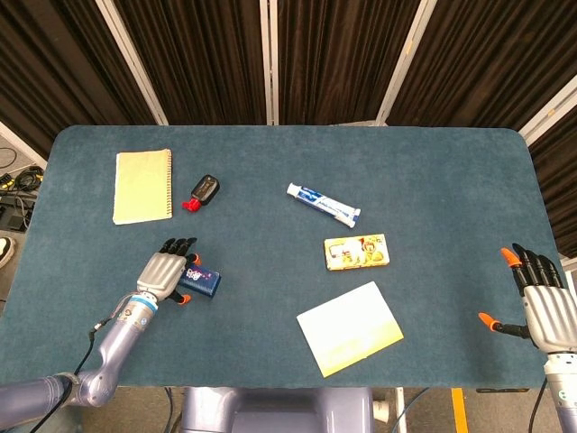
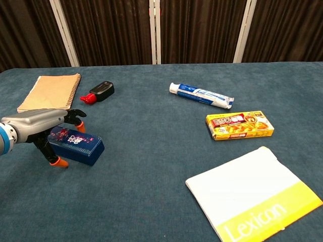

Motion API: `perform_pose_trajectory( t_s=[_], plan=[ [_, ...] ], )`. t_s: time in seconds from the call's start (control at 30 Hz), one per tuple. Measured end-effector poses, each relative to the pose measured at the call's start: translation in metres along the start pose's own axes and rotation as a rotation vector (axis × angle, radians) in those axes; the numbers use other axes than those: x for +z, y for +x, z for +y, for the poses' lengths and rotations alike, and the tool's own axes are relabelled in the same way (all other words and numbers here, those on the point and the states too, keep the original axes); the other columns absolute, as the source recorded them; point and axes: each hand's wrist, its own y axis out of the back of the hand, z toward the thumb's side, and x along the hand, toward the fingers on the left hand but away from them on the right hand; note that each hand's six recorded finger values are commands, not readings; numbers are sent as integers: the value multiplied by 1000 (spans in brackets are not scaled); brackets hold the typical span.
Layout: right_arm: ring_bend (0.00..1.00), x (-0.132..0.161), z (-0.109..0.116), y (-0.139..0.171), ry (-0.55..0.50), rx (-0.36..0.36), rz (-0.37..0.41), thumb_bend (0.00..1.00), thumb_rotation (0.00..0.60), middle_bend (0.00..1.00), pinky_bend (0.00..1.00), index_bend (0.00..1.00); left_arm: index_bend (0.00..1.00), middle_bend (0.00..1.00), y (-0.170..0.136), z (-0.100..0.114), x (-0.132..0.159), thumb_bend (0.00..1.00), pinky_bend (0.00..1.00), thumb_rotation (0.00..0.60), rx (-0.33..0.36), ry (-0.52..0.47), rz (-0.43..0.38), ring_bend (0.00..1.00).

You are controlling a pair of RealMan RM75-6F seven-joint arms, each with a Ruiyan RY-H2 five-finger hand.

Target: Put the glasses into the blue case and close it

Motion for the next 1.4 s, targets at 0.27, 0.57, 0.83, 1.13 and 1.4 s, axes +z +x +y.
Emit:
perform_pose_trajectory(
  t_s=[0.27,0.57,0.83,1.13,1.4],
  plan=[
    [0,0,0,0,-1,1,0,0,600,0,0,0,529,173,-2,0,0,247,251,600,14,9,8,116],
    [0,0,0,0,-1,0,0,0,600,0,0,0,531,189,-4,-2,-2,252,251,600,3,9,17,138],
    [0,-1,1,0,-5,-2,-1,0,600,0,0,0,11,0,-6,0,-3,0,0,600,6,14,15,0],
    [0,3,4,2,-14,-9,12,0,600,0,0,0,0,0,-29,40,-21,0,0,600,102,-3,32,0],
    [0,5,8,6,-21,-19,27,0,600,0,0,0,0,0,-79,87,-54,0,0,600,298,14,112,0]
  ],
)
